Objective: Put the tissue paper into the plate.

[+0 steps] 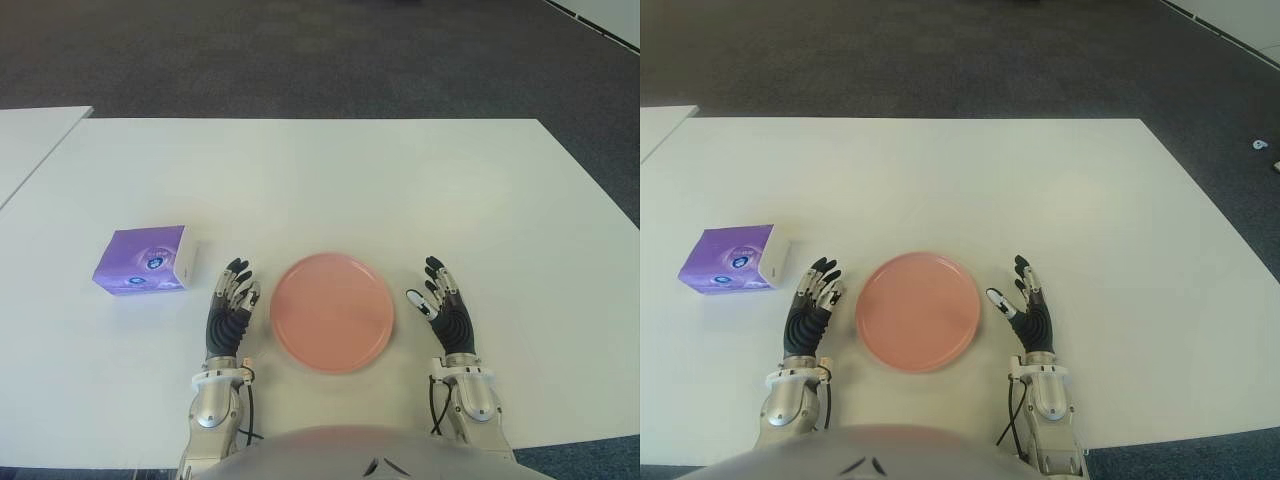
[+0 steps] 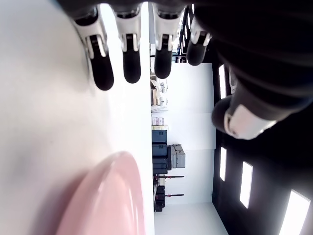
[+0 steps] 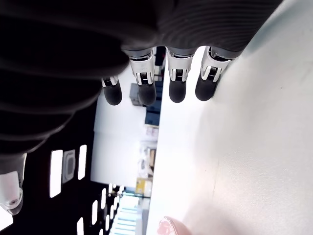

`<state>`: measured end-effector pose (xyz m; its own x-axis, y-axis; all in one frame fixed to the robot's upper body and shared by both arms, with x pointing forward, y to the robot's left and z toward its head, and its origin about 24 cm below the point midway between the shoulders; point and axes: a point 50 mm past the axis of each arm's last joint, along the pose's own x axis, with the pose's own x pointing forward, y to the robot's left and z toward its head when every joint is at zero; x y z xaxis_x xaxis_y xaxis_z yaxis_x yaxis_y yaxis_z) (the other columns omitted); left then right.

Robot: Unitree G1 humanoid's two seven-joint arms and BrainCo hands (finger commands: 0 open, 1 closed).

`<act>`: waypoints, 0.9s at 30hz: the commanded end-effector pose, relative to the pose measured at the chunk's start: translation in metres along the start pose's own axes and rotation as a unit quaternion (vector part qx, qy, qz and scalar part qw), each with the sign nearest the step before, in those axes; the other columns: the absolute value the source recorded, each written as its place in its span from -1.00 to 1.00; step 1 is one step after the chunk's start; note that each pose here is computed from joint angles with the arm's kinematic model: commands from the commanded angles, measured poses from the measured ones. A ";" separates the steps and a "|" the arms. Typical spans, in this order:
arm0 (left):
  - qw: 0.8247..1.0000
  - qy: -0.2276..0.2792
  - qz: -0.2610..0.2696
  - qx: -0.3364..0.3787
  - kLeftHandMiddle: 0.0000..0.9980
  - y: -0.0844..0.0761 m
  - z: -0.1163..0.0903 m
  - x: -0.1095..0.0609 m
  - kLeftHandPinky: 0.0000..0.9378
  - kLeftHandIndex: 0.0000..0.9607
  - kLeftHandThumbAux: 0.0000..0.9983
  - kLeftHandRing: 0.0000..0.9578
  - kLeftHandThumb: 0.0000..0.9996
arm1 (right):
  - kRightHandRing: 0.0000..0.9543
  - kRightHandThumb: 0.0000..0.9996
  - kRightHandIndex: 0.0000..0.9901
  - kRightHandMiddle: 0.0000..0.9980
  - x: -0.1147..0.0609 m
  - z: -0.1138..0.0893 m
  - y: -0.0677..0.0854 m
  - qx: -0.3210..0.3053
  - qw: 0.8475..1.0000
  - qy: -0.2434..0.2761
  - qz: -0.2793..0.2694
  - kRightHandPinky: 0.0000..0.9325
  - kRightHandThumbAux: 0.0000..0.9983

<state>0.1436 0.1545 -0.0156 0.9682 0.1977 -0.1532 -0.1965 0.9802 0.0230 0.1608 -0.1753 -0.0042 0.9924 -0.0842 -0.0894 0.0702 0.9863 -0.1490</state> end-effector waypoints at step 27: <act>0.801 -0.263 0.117 0.525 -0.63 0.032 0.020 0.006 -0.58 -0.75 -0.13 -0.61 -0.44 | -0.98 -0.33 -0.91 -0.92 -0.009 -0.024 -0.003 -0.007 0.997 0.076 -0.015 -0.96 0.06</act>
<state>0.1434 0.1723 0.0020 0.9589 0.2376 0.1549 -0.2816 0.7319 0.6205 0.1629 -0.1756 -0.0011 0.9919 -0.1068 -0.0694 0.0955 0.9841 -0.1496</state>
